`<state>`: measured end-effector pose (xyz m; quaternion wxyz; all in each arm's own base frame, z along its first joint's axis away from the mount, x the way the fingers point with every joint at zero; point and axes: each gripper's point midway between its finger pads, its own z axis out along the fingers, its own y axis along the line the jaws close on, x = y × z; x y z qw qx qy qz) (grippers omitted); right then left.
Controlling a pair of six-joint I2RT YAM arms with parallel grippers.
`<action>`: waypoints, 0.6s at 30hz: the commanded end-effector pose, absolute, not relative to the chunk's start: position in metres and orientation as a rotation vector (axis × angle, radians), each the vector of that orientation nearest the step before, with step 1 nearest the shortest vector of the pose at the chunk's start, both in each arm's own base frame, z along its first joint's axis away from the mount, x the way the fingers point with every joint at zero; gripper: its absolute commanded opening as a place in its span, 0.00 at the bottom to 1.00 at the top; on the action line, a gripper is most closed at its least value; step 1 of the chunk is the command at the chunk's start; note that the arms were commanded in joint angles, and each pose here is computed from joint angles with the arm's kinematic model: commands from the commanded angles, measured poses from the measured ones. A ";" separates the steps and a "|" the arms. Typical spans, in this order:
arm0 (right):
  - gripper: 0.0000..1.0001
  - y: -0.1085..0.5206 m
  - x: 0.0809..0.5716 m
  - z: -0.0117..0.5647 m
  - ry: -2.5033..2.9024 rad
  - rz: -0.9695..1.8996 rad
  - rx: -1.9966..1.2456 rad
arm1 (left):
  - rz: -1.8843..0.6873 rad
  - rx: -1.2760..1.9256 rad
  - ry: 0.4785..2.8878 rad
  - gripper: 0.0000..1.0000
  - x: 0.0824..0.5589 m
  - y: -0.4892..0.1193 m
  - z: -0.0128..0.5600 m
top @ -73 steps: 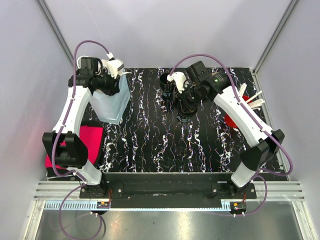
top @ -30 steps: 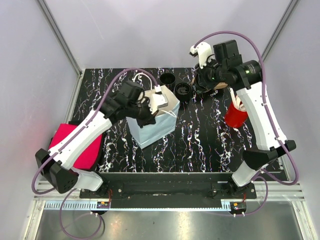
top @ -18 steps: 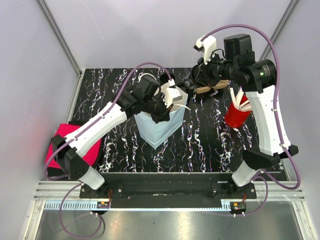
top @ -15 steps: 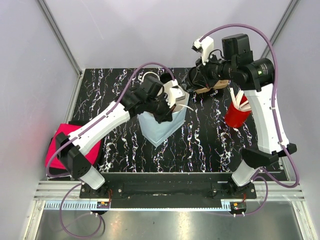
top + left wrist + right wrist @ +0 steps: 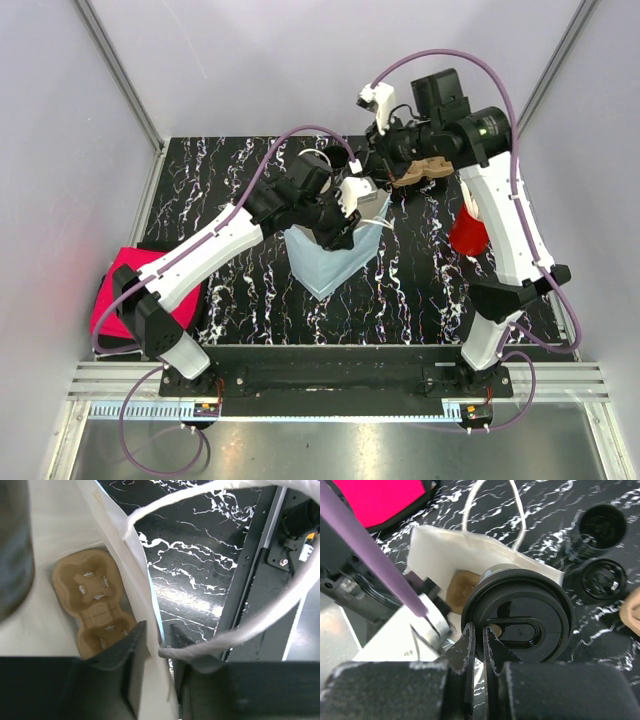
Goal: Pack the takeout coffee
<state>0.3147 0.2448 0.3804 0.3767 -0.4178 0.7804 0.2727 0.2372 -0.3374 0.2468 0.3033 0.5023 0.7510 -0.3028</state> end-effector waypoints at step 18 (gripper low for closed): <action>0.00 0.269 0.304 0.301 2.228 0.730 -1.215 | -0.830 1.300 1.684 0.99 0.221 -0.331 0.341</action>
